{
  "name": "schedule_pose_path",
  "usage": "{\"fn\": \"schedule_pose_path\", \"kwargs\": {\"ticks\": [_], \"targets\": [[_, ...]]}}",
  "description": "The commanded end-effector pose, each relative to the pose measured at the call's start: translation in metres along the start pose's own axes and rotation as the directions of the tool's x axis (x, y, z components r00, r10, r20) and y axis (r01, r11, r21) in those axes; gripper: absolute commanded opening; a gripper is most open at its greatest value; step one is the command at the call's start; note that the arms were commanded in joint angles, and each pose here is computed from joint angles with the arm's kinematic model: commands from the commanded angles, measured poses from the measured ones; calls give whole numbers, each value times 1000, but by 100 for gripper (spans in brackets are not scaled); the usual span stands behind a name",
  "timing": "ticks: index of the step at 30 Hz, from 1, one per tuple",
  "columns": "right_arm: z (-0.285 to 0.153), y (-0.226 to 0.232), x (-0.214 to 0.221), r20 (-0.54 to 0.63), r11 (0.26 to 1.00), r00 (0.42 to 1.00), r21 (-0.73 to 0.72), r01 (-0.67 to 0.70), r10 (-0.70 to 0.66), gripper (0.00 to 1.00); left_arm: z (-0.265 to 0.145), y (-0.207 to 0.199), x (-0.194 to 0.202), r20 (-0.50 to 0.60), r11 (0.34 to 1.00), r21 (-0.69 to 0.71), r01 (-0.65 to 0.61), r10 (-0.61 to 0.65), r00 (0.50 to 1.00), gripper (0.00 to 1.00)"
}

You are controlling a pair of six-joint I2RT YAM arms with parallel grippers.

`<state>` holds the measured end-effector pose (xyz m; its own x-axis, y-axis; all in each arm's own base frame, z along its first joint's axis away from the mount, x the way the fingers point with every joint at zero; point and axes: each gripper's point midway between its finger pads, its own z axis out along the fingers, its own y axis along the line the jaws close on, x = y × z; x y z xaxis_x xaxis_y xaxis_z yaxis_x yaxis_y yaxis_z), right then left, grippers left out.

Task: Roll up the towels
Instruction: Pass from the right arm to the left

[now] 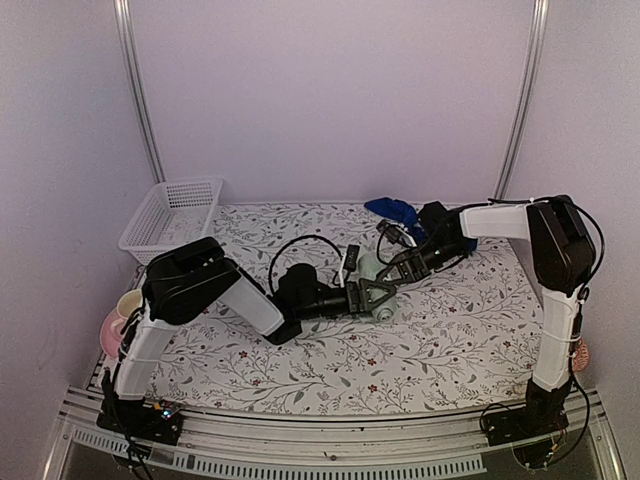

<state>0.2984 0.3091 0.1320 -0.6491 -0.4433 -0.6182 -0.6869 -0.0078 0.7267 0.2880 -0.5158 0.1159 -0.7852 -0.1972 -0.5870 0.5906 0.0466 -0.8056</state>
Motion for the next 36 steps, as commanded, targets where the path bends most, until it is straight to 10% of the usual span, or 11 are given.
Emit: {"fn": "schedule_pose_path", "kwargs": {"ticks": [1, 11, 18, 28, 31, 33, 36], "targets": [[-1, 2, -10, -6, 998, 999, 36, 48, -47, 15, 2, 5, 3, -4, 999, -34, -5, 5, 1000, 72], [-6, -23, -8, -20, 985, 1000, 170, 20, -16, 15, -1, 8, 8, -13, 997, -66, 31, -32, 999, 38], [-7, -31, -6, -21, 979, 1000, 202, -1, 5, 20, 1, 10, 8, -5, 995, -83, 49, -50, 999, 35], [-34, -32, -14, 6, 960, 1000, 279, 8, -10, 57, -15, 13, 7, -36, 977, -205, 59, -68, 997, 0], [-50, -30, -18, 9, 948, 1000, 317, 18, -22, 72, -28, 14, 5, -76, 958, -283, 41, -65, 995, 0], [-61, -32, -18, 4, 936, 999, 349, 36, -40, 100, -40, 14, -1, -109, 943, -332, 27, -66, 992, 0], [-74, -41, -15, -20, 905, 998, 421, 55, -52, 99, -65, 21, -15, -169, 907, -421, -19, -57, 984, 0]]}}
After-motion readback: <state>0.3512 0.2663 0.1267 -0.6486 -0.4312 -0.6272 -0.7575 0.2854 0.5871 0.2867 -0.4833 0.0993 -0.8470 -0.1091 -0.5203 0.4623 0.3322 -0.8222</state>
